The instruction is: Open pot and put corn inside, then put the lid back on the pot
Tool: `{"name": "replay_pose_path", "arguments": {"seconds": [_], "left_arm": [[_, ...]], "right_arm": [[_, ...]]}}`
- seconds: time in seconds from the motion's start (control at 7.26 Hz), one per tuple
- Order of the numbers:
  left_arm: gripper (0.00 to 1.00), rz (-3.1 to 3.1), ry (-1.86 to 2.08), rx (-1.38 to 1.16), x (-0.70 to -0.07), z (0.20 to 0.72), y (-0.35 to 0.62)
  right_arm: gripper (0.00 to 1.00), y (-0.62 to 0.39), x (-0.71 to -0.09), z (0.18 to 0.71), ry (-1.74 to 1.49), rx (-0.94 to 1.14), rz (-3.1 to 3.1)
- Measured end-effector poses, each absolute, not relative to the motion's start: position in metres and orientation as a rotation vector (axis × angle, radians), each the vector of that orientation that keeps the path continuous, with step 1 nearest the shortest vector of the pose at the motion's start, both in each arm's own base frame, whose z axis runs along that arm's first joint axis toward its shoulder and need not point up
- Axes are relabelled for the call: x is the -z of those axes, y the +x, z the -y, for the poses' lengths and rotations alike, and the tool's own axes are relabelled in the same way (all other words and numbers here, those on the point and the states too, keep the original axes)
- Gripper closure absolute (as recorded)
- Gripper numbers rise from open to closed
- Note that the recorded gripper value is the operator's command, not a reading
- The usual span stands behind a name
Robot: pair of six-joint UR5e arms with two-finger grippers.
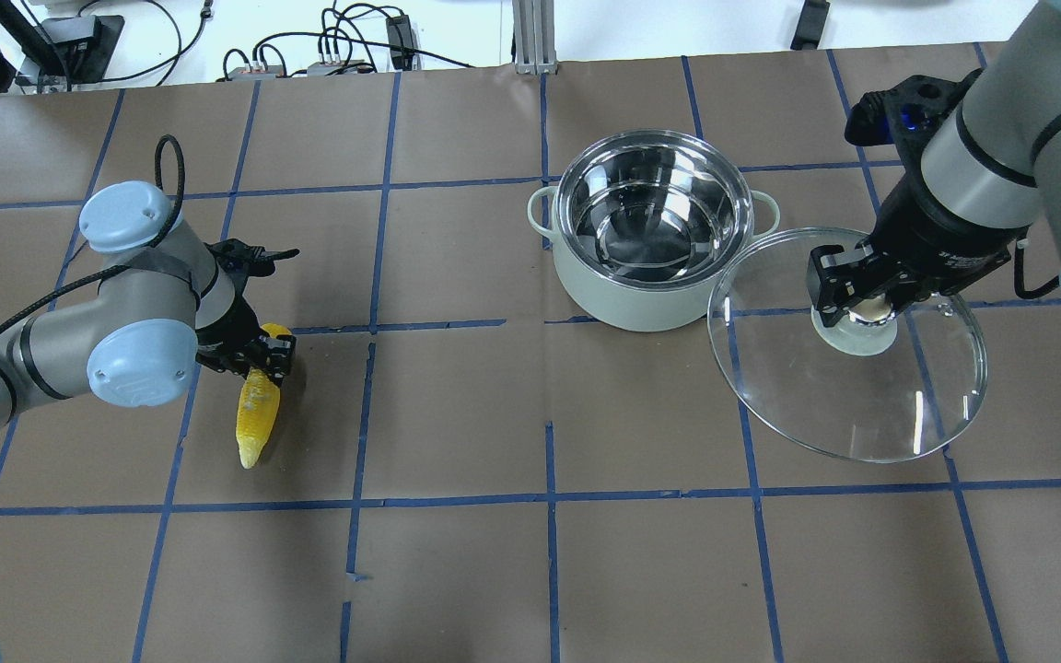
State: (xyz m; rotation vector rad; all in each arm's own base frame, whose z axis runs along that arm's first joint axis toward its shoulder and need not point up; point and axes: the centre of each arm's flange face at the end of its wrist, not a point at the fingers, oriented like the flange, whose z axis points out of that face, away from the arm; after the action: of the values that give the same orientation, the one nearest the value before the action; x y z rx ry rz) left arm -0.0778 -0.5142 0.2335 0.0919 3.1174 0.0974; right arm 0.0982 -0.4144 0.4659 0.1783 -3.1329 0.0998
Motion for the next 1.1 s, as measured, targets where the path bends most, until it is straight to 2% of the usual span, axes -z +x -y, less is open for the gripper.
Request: {"name": "replay_pose_path", "arguments": {"seconds": [0.41, 0.69, 1.1], "left_arm": [[0.75, -3.181, -0.032, -0.087, -0.310, 0.577, -0.187], [0.75, -3.249, 0.051, -0.029, -0.349, 0.614, -0.268], [0.75, -3.277, 0.206, 0.105, -0.374, 0.654, -0.358]], "right_arm": [[0.68, 0.097, -0.470, 0.419, 0.194, -0.173, 3.120], [0.68, 0.097, -0.471, 0.421, 0.197, -0.209, 3.114], [0.68, 0.097, -0.470, 0.421, 0.201, -0.215, 3.113]]}}
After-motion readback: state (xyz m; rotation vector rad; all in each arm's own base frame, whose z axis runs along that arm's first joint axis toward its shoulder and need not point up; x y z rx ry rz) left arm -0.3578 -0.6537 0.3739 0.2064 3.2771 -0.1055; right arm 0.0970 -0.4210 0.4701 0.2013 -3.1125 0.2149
